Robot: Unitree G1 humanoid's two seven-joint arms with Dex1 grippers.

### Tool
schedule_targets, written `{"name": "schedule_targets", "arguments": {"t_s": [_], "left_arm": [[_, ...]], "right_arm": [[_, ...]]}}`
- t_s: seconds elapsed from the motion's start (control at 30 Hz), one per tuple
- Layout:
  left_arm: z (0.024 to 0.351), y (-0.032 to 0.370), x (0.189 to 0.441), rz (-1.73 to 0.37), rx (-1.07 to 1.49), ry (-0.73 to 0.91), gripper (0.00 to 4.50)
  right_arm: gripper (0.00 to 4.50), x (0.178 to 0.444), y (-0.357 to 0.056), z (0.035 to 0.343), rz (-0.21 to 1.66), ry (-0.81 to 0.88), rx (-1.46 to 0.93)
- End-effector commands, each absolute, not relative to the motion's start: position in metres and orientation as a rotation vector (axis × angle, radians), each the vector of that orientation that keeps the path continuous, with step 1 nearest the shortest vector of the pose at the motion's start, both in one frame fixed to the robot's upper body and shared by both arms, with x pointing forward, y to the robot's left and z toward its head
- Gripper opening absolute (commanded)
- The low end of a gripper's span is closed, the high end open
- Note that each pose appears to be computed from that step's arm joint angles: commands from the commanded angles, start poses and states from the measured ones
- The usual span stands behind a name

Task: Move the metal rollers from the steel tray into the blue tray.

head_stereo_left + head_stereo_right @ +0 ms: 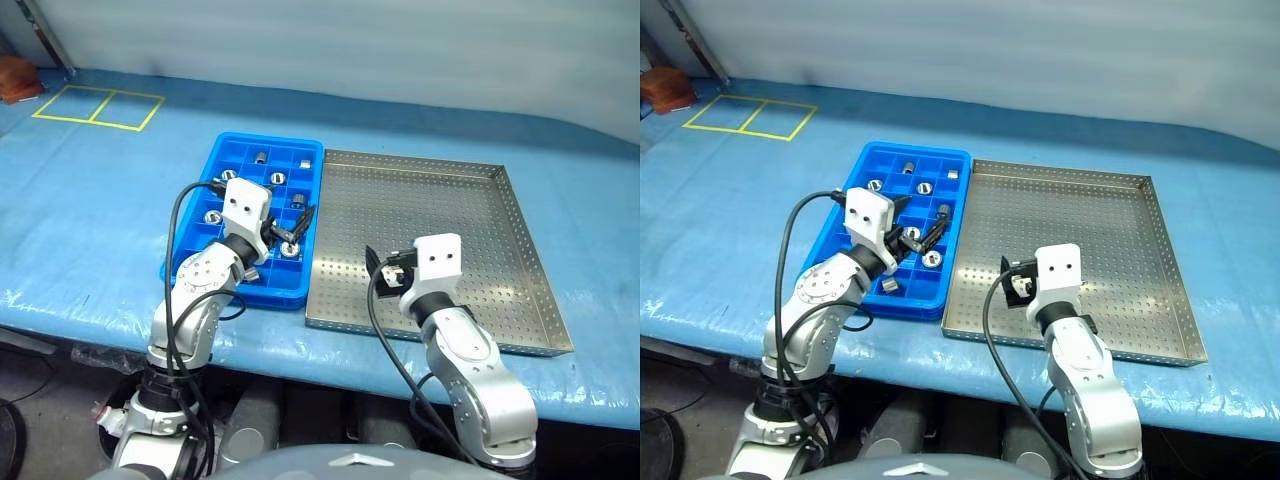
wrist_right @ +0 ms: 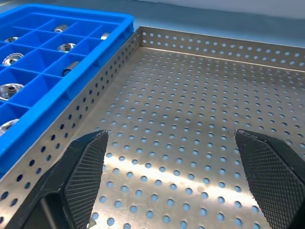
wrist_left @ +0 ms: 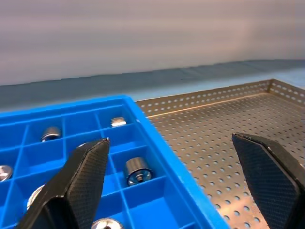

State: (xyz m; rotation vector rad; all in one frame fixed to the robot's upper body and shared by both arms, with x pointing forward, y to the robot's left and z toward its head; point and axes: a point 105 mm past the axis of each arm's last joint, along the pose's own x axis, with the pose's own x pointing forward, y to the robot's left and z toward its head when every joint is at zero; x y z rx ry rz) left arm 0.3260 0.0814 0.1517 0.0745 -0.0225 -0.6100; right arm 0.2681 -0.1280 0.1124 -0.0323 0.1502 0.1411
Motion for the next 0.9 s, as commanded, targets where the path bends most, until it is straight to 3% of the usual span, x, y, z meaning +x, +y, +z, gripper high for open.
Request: {"name": "schedule_targets", "arguments": {"t_s": [0.03, 0.4, 0.9], "left_arm": [[0.155, 0.071, 0.316, -0.768, 0.098, -0.021, 4.48], [0.127, 0.081, 0.31, -0.767, 0.118, 0.097, 4.48], [0.125, 0.085, 0.31, -0.744, 0.141, 0.107, 4.48]], "right_arm": [[4.5, 0.263, -0.14, 0.129, 0.123, 0.078, -0.047], [4.5, 0.257, -0.152, 0.121, 0.07, 0.107, -0.078], [4.5, 0.259, -0.145, 0.122, 0.106, 0.105, -0.095]]}}
